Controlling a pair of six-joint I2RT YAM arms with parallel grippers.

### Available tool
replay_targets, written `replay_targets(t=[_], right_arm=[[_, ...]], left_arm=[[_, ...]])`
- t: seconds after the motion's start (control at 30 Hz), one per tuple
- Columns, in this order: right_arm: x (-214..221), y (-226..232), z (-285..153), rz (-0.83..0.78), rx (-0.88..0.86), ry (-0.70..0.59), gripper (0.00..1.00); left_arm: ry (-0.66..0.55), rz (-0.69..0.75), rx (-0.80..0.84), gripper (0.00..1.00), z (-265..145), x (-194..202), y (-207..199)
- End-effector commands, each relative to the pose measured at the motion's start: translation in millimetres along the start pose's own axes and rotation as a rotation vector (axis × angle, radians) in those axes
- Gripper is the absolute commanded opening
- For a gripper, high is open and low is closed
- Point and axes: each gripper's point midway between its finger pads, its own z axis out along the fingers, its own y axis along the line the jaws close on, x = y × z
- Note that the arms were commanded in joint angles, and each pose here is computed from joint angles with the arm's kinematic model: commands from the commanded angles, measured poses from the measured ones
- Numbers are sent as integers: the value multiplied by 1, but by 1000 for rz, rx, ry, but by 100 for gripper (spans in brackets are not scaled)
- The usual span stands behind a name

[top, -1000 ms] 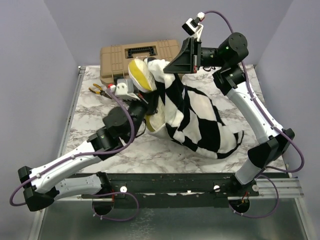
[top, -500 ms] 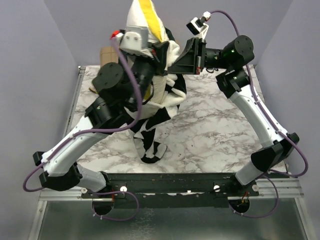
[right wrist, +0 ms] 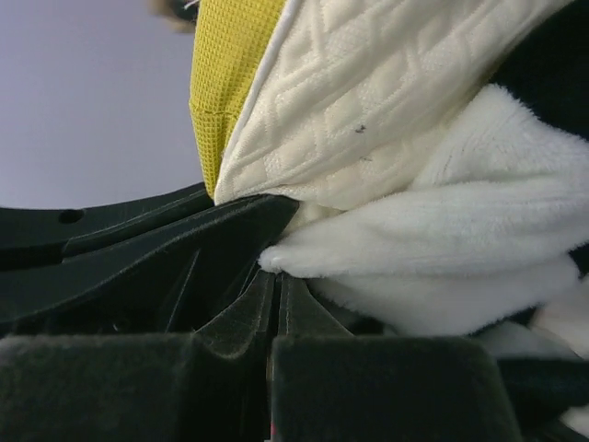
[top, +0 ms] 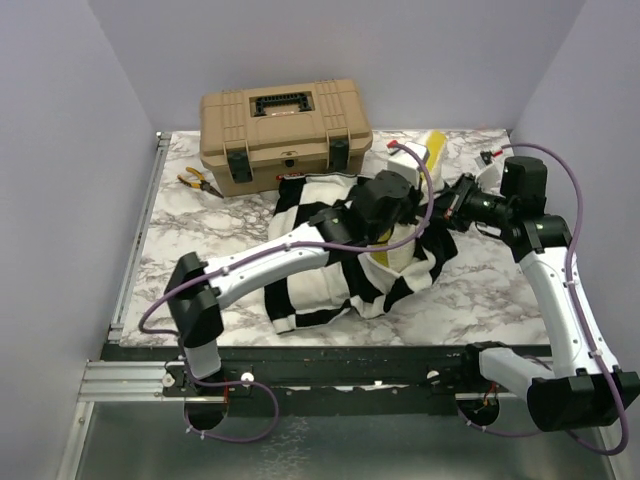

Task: Put the pillow into the pillowcase

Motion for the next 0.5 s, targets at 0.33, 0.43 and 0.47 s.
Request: replay_targets(t=[0.33, 0.43, 0.47], right_arm=[[-8, -116, -55, -207, 646, -147, 0], [5, -123, -39, -170, 594, -74, 0], [10, -126, -33, -161, 571, -49, 0]], left_arm=[[547, -70, -183, 0, 28, 264, 16], [607, 11, -397, 0, 0, 279, 73], [615, 24, -454, 0, -12, 281, 90]])
